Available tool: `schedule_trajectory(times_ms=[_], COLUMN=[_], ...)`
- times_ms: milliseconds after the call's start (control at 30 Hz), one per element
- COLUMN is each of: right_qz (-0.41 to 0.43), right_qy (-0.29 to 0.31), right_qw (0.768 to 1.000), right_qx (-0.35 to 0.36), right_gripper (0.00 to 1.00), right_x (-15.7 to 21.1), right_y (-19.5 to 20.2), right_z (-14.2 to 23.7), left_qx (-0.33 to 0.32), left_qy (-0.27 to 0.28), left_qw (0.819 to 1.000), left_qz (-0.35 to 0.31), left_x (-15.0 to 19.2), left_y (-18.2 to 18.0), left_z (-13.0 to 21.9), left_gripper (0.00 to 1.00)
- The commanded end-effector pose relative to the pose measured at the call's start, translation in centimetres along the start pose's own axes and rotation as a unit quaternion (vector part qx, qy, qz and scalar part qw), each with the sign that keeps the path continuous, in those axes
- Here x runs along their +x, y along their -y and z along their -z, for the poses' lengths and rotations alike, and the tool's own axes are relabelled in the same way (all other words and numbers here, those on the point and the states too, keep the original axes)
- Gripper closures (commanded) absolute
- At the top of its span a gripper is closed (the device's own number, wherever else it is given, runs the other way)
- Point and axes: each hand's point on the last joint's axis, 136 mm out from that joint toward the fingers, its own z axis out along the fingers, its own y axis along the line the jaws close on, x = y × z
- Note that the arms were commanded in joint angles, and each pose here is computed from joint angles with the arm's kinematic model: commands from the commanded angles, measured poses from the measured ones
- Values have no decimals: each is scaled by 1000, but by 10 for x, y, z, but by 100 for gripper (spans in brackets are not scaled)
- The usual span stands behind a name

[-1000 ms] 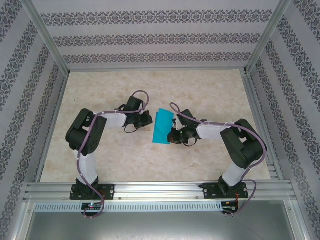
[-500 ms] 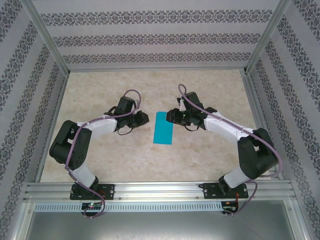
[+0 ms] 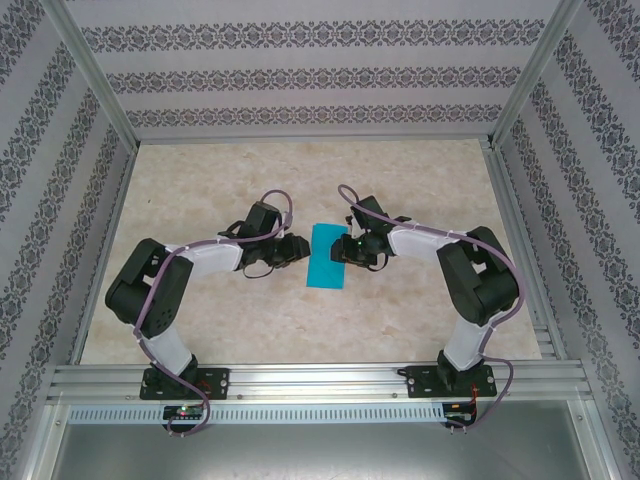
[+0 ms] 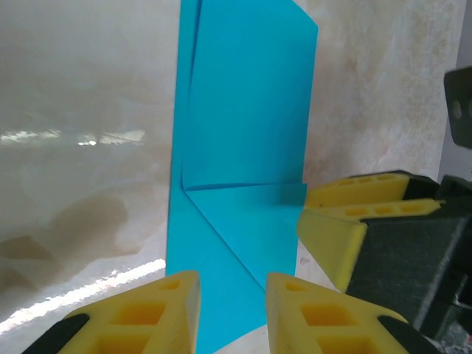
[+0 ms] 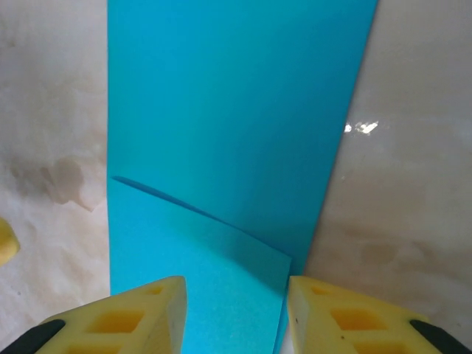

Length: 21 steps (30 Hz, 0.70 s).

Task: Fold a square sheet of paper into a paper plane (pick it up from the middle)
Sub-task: Turn over the paper at the center of the table.

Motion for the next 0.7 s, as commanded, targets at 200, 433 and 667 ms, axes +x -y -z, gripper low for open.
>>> schedule_trajectory(times_ms=[200,433,667], right_qz=[10,-1,-19], right_qy=[5,11,26], right_qw=[1000,1000,999], right_qx=[-17,-20,-23], right_gripper=[60,81,91], right_x=[-12,-12,-13], right_y=[-3,0,8], right_z=[-6,-4,0], left_qx=[24,35,47], left_qy=[-29,-39,-49], left_qw=[999,999,998], left_qz=[3,9,9], left_x=[12,16,19], left_y=[11,14,18], left_z=[-19,-27,-35], left_gripper=[67,66,66])
